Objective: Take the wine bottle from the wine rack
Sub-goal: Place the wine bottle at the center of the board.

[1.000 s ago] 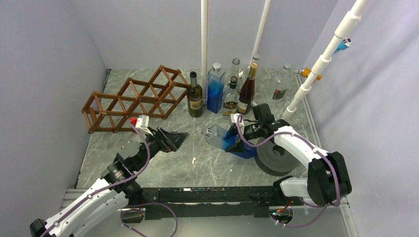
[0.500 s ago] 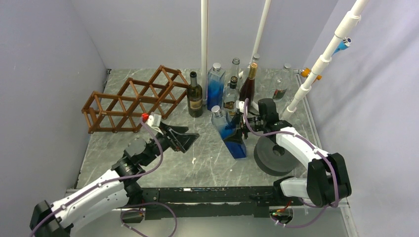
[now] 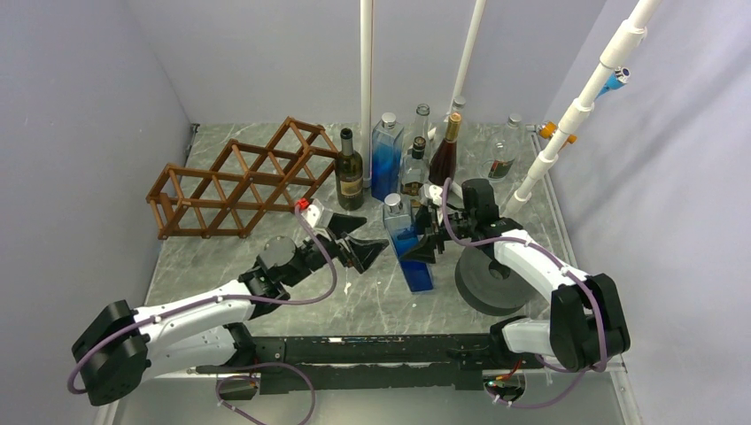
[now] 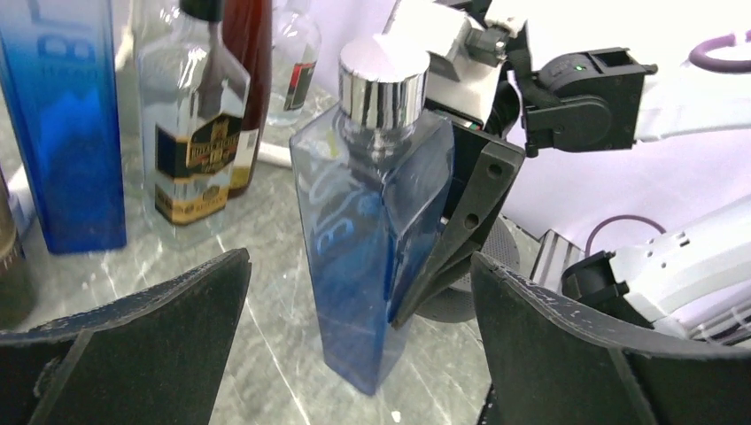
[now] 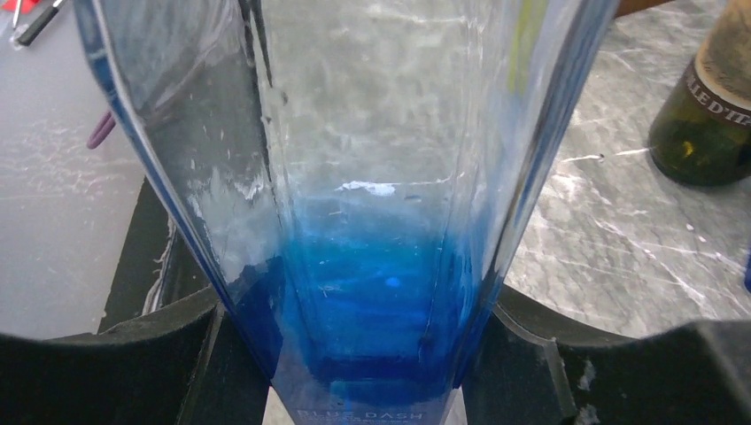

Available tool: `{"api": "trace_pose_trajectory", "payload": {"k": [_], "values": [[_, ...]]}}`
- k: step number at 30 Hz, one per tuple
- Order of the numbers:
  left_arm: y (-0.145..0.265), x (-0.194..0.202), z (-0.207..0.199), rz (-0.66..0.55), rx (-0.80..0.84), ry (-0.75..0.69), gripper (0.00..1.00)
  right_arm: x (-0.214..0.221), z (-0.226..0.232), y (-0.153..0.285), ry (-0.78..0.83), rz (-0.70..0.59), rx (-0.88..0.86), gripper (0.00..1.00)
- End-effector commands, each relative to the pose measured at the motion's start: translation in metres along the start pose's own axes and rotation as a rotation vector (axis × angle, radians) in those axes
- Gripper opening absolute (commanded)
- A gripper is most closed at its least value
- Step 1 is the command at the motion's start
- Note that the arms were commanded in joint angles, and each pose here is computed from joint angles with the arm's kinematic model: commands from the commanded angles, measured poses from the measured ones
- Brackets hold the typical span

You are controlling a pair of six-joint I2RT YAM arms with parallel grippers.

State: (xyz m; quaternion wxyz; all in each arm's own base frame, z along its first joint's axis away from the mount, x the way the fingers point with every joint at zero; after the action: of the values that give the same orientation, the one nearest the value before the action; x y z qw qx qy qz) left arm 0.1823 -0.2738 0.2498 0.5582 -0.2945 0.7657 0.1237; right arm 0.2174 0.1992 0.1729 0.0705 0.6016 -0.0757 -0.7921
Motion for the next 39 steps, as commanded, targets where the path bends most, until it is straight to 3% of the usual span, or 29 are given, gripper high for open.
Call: {"api": "trace_pose_trajectory", "payload": {"k": [1, 11, 22, 26, 34, 37, 39], "values": [[-0.005, -0.027, -0.015, -0.126, 0.161, -0.183, 1.00, -0.031, 0.020, 0.004, 0.181, -0.072, -0.138, 0.00], [-0.005, -0.016, -0.028, -0.135, 0.444, -0.222, 0.97, -0.029, 0.035, 0.005, 0.238, -0.095, -0.233, 0.00], [-0.031, -0.005, -0.035, -0.130, 0.520, -0.200, 1.00, -0.028, 0.037, 0.005, 0.238, -0.100, -0.252, 0.00], [-0.041, -0.001, -0.041, -0.148, 0.559, -0.182, 0.96, -0.028, 0.037, 0.005, 0.237, -0.100, -0.254, 0.00], [-0.048, 0.003, -0.049, -0.167, 0.625, -0.144, 0.77, -0.026, 0.036, 0.004, 0.226, -0.098, -0.253, 0.00], [-0.049, 0.006, -0.054, -0.144, 0.666, -0.129, 0.62, -0.025, 0.035, 0.004, 0.219, -0.096, -0.254, 0.00], [-0.049, 0.008, -0.055, -0.130, 0.684, -0.115, 0.43, -0.025, 0.034, 0.004, 0.215, -0.094, -0.252, 0.00]]}}
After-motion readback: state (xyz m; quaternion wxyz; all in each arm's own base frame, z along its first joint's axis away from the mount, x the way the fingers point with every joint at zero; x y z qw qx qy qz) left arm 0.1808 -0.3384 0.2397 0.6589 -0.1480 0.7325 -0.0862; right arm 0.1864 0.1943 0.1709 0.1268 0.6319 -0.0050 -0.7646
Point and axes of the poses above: each gripper's point midway between its finger pads, its own y axis back along the fingers, its own z axis along the line the jaws close on, x = y × z, the point moved 4 cm from there along y, back along the fingers, and after that the axes turned 4 degrees about -y, right-handed, at the moved point
